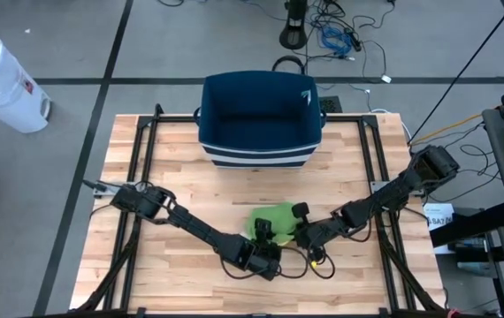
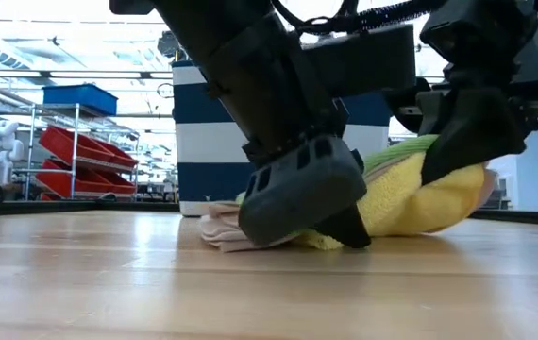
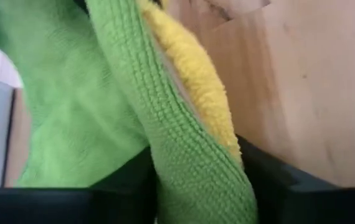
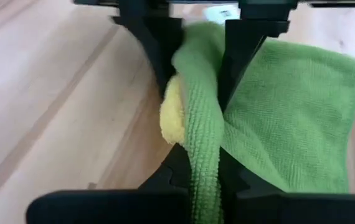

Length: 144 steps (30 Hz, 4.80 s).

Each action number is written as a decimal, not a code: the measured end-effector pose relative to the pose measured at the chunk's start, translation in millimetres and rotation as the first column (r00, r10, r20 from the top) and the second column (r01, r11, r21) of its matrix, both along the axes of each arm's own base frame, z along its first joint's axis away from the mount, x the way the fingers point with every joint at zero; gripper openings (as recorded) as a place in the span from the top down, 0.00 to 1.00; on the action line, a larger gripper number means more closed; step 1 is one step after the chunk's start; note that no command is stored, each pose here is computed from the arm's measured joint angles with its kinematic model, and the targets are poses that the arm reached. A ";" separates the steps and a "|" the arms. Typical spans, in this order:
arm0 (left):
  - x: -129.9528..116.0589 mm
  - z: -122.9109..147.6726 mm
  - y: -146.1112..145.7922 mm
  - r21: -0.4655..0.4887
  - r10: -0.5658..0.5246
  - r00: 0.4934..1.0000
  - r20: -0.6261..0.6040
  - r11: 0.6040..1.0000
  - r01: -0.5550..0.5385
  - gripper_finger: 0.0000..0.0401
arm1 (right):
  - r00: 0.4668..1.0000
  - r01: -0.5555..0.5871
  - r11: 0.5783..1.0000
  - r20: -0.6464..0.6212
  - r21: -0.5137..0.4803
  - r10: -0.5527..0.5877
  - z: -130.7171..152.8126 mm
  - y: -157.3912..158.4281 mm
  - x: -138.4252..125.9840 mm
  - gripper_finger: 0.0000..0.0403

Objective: Fold towel
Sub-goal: Put the stacked towels into the blue laundry bin

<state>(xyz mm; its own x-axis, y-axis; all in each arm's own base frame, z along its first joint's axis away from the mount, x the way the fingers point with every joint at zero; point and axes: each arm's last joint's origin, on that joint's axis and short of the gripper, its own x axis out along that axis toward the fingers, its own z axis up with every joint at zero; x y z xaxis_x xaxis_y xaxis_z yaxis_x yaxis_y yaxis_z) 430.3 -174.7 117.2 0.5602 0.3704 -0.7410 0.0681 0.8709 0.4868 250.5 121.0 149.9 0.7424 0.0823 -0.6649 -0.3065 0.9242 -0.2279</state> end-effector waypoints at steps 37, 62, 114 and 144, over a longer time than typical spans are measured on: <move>-2.4 2.2 -0.7 0.074 -0.034 0.999 -0.017 0.997 0.035 0.92 | 0.990 0.084 0.995 -0.116 0.058 -0.077 -41.5 17.6 1.9 0.47; 2.7 30.8 -14.7 0.132 -0.125 0.990 -0.060 0.982 0.132 0.92 | 0.986 0.164 0.980 -0.012 -0.114 -0.167 -36.3 18.4 -3.4 0.96; -12.7 342.7 137.4 0.559 -0.219 0.944 0.247 0.828 0.045 0.92 | 0.727 0.444 0.695 0.680 -0.566 0.089 275.1 -87.0 -42.8 0.96; -43.5 315.5 306.4 0.196 -0.233 0.966 0.114 0.958 0.208 0.92 | 0.809 0.242 0.820 0.574 -0.519 0.124 227.9 -241.5 -0.9 0.96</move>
<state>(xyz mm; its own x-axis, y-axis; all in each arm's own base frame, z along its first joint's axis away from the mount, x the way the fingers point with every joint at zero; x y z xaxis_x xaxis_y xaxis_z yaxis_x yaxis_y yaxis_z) 386.8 131.8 432.7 0.7327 0.3469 -0.5855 0.1717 0.7383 0.6523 249.6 -120.5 377.8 0.9765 -0.2120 -0.0378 0.0977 0.5925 -0.7996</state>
